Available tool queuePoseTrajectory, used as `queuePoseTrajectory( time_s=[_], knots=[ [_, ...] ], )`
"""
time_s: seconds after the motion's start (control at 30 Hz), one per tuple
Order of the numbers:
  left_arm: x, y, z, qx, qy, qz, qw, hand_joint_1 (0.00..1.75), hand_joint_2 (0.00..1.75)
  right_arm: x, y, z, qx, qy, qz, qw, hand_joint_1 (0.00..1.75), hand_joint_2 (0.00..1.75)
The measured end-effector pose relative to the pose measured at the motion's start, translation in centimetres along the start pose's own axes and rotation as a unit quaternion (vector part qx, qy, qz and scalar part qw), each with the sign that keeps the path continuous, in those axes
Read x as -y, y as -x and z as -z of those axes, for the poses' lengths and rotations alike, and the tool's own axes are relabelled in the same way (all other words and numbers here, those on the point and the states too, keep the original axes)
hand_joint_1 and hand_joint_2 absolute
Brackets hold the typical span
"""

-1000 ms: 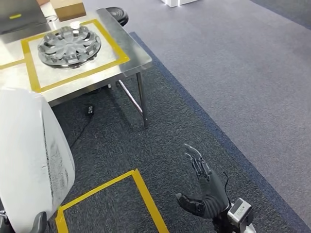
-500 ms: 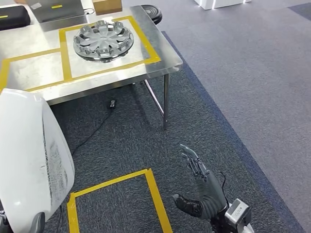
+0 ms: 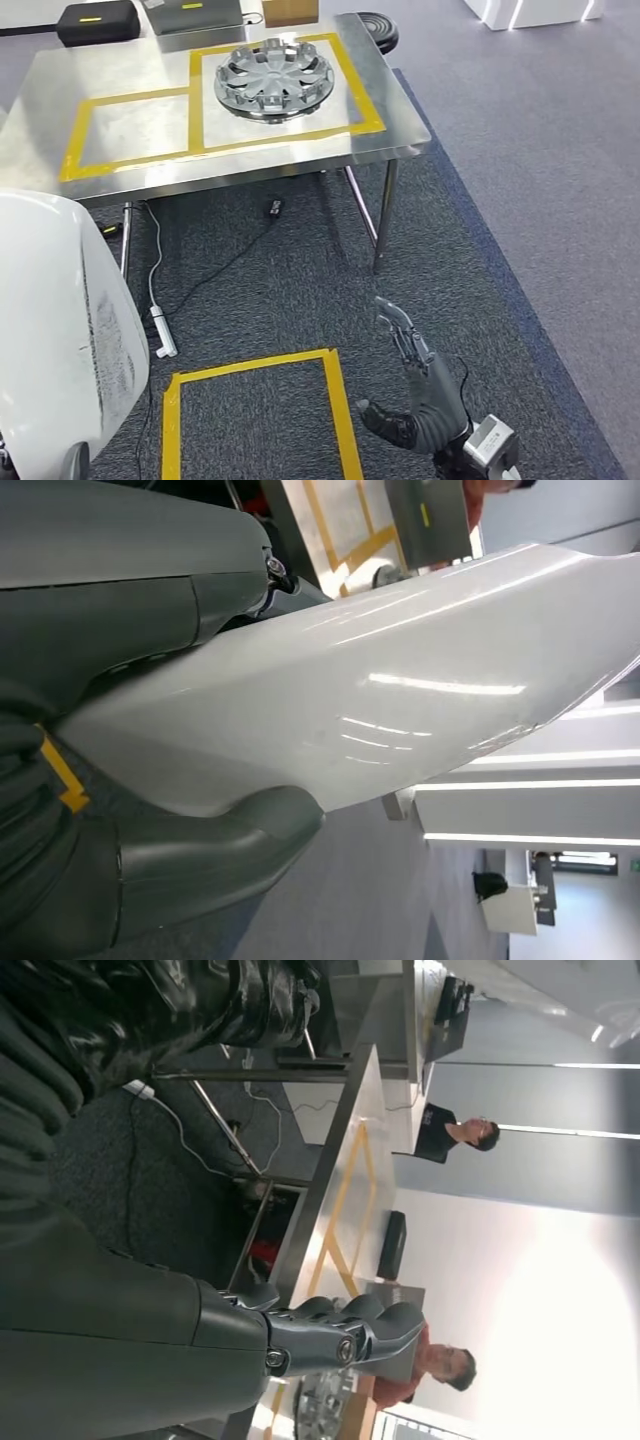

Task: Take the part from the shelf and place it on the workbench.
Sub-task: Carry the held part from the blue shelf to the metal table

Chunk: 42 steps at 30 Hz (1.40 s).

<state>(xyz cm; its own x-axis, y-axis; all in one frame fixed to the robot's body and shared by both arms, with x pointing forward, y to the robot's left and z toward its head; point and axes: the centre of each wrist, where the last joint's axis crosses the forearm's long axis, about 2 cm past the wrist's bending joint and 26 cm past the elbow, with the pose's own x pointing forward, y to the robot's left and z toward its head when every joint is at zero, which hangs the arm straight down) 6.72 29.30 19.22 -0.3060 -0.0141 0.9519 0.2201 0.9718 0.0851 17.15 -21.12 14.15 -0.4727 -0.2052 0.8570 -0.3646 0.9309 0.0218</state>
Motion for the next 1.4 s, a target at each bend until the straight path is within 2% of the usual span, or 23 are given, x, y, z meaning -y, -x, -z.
queuePoseTrajectory(
  time_s=[0.3,0.53,0.67,1.13,1.4],
  knots=[
    [0.6,-0.1,0.2,-0.005,-0.008,0.005,1.000,1.75,1.75,0.5,-0.1,-0.5,-0.004,0.014,-0.010,1.000,0.00,1.75],
    [0.9,-0.1,0.0,-0.005,-0.014,-0.002,1.000,1.75,1.75,0.7,-0.2,-0.8,-0.013,-0.001,-0.009,1.000,0.00,1.75],
    [1.1,-0.2,-0.3,-0.007,-0.013,-0.001,1.000,1.75,1.75,0.7,-0.2,-0.8,-0.014,-0.007,-0.005,1.000,0.00,0.00],
    [1.8,-0.8,-1.0,0.002,-0.034,-0.005,0.999,1.75,1.75,1.1,-0.2,-1.8,-0.046,-0.020,0.015,0.999,0.00,0.00],
    [2.2,-1.2,-1.2,0.002,-0.017,-0.006,1.000,1.75,1.75,1.4,-0.2,-1.7,-0.054,-0.020,0.018,0.998,0.00,0.00]
  ],
)
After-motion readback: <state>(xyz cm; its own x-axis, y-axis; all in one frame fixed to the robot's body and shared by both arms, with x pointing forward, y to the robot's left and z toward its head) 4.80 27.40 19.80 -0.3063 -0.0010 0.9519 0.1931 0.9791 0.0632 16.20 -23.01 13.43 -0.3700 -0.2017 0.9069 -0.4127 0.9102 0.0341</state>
